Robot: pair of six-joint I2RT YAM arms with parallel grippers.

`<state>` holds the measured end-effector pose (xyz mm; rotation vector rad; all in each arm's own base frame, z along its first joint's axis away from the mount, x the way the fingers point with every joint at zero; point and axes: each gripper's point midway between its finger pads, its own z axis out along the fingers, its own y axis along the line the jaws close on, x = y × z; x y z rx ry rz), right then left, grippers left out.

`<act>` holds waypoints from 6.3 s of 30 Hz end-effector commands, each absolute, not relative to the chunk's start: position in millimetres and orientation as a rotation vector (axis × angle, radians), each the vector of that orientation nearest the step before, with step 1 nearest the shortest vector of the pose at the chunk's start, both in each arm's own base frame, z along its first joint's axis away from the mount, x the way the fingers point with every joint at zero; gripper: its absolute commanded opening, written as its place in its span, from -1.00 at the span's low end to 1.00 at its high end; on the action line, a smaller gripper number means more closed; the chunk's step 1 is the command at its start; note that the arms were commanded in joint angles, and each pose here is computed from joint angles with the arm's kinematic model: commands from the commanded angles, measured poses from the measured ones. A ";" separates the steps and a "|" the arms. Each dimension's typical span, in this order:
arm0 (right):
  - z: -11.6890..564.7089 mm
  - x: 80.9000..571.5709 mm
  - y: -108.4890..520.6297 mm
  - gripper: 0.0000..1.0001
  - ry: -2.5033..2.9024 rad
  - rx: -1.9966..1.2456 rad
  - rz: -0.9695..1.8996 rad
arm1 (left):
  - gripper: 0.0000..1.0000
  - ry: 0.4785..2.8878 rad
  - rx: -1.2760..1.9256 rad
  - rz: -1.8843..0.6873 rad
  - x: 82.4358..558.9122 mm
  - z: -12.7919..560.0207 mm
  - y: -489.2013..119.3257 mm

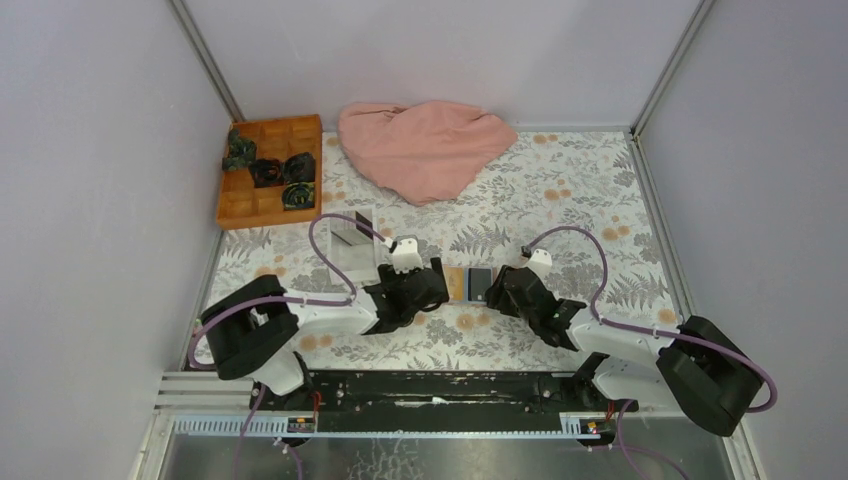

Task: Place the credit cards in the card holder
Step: Close the card holder at the center of the board.

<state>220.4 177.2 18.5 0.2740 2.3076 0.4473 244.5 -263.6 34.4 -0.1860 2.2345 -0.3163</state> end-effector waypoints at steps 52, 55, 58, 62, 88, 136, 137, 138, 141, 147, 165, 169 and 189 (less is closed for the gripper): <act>36.7 201.6 194.6 0.07 1.994 0.549 1.034 | 0.67 2.372 -0.126 -0.382 243.0 -7.4 -302.0; 42.6 202.2 196.5 0.07 1.968 0.538 1.060 | 0.66 2.379 -0.122 -0.380 242.1 -10.3 -302.0; 42.0 203.7 199.4 0.07 1.976 0.529 1.058 | 0.65 2.382 -0.118 -0.384 242.2 -10.8 -303.3; 32.3 204.3 203.3 0.06 2.026 0.518 1.028 | 0.64 2.385 -0.115 -0.384 241.9 -11.3 -304.1; 21.9 228.4 206.2 -0.16 2.051 0.520 0.877 | 0.63 2.385 -0.125 -0.404 236.1 -12.9 -296.9; 51.1 227.0 205.5 -1.00 1.929 0.723 1.068 | 0.94 2.405 -0.315 -0.657 231.5 -26.2 -291.9; 52.5 226.8 205.9 -1.00 1.925 0.729 1.079 | 0.95 2.410 -0.314 -0.654 230.3 -27.9 -291.1; 54.3 226.8 206.0 -1.00 1.918 0.738 1.088 | 0.95 2.412 -0.310 -0.656 229.4 -28.3 -291.2; 59.6 227.8 204.8 -1.00 1.898 0.762 1.108 | 0.95 2.418 -0.309 -0.653 227.4 -29.7 -288.9; 70.4 229.6 199.1 -1.00 1.856 0.804 1.128 | 0.95 2.431 -0.315 -0.649 221.8 -35.2 -283.4; 69.6 221.9 218.7 -1.00 1.923 0.739 1.210 | 0.79 2.290 -0.383 -0.830 228.6 3.3 -291.9; 64.3 220.6 225.1 -1.00 1.962 0.717 1.213 | 0.79 2.235 -0.395 -0.890 229.5 16.2 -291.6; 43.3 214.7 243.4 -1.00 2.073 0.638 1.227 | 0.75 2.167 -0.307 -0.987 235.5 49.8 -314.2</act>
